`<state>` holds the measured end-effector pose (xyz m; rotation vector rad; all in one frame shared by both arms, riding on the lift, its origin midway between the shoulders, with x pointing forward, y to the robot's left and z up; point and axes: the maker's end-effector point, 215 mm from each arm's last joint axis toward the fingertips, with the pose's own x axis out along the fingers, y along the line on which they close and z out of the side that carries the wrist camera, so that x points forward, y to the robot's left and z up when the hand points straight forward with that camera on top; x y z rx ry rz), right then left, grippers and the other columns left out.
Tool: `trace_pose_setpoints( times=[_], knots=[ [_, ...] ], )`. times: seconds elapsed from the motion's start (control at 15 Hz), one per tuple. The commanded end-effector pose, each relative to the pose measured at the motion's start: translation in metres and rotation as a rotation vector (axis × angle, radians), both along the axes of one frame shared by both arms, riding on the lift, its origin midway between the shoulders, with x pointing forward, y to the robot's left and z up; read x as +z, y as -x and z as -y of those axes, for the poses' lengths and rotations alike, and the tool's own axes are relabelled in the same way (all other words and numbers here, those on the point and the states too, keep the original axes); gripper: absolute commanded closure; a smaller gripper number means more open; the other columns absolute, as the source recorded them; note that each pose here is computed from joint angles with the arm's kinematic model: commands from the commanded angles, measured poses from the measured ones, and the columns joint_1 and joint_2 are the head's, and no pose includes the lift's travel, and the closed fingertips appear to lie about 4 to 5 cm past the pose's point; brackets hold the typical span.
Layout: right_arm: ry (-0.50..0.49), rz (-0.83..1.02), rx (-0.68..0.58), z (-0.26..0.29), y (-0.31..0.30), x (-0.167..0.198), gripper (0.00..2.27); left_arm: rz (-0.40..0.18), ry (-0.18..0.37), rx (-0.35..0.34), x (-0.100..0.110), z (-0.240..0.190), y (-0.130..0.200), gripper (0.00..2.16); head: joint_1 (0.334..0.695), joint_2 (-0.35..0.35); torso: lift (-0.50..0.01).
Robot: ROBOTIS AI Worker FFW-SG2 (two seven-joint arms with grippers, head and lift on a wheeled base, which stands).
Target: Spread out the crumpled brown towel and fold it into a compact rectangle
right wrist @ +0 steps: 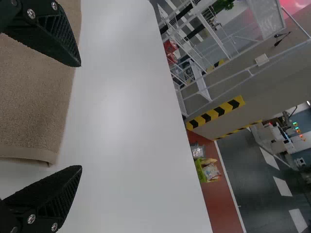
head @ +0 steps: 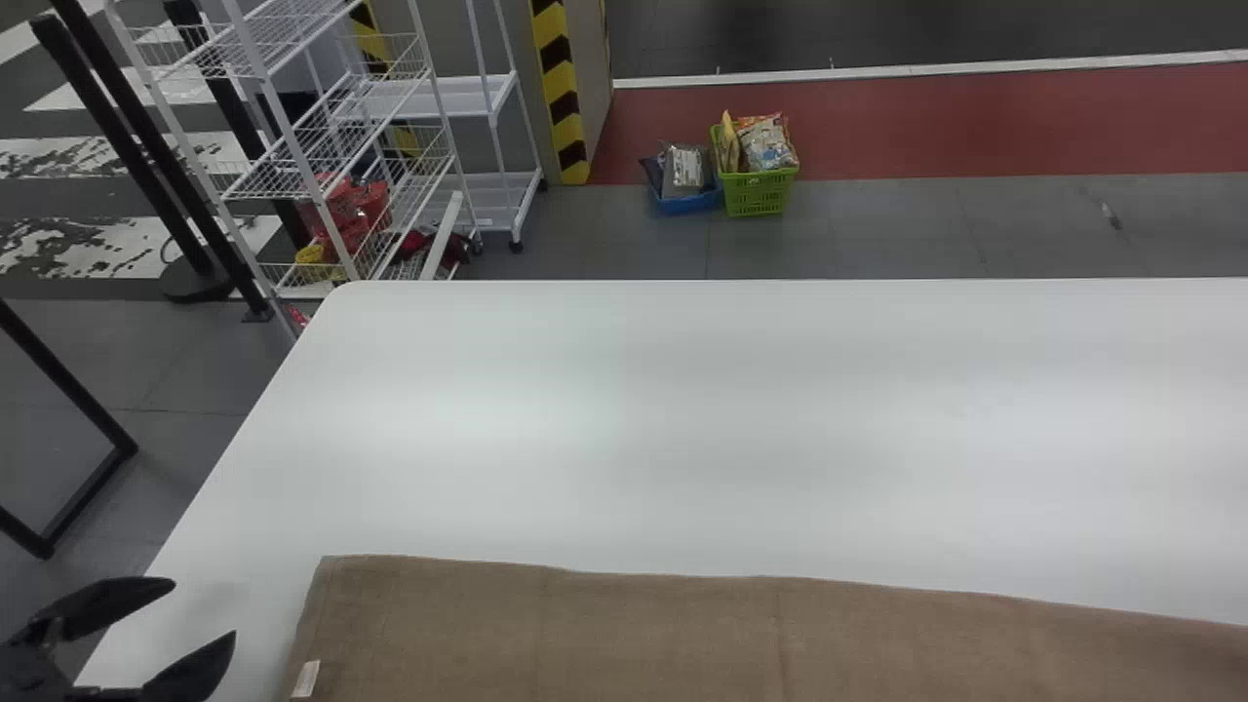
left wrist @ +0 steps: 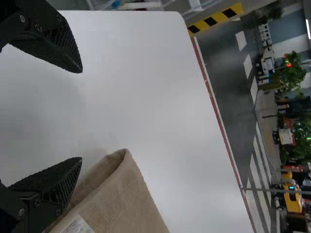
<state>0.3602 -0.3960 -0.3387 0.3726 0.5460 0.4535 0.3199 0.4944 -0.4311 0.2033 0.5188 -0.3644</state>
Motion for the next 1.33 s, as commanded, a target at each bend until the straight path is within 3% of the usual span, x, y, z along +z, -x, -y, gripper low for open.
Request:
trace_pose_setpoints(
  times=[0.0,0.13,0.27,0.47,0.67,0.87,1.27],
  knots=[
    [-0.039,0.003,0.022,-0.011,-0.008,0.0,0.06,-0.042,0.114,0.072,-0.001,0.003,0.015,0.21,0.695,0.167,-0.127],
    [-0.037,-0.022,0.03,-0.02,-0.019,-0.022,0.06,-0.042,0.18,0.095,0.002,0.012,0.021,0.21,0.695,0.179,-0.127],
    [-0.057,-0.043,-0.084,-0.002,-0.052,-0.035,0.06,-0.03,0.205,0.103,0.009,0.017,0.021,0.21,0.695,0.174,-0.127],
    [-0.095,0.015,-0.161,0.007,-0.082,-0.011,0.06,0.003,0.243,0.122,0.023,0.02,0.026,0.21,0.695,0.122,-0.127],
    [-0.135,0.064,-0.166,0.003,-0.116,0.005,0.06,-0.026,0.334,0.156,0.017,0.027,0.033,0.21,0.695,0.109,-0.127],
    [-0.133,0.242,-0.159,-0.002,-0.145,0.023,0.06,-0.058,0.418,0.188,0.011,0.042,0.036,0.21,0.695,0.098,-0.127],
    [-0.123,0.281,-0.122,-0.016,-0.142,0.026,0.06,-0.045,0.417,0.186,0.002,0.053,0.028,0.21,0.695,0.093,-0.127]
  ],
)
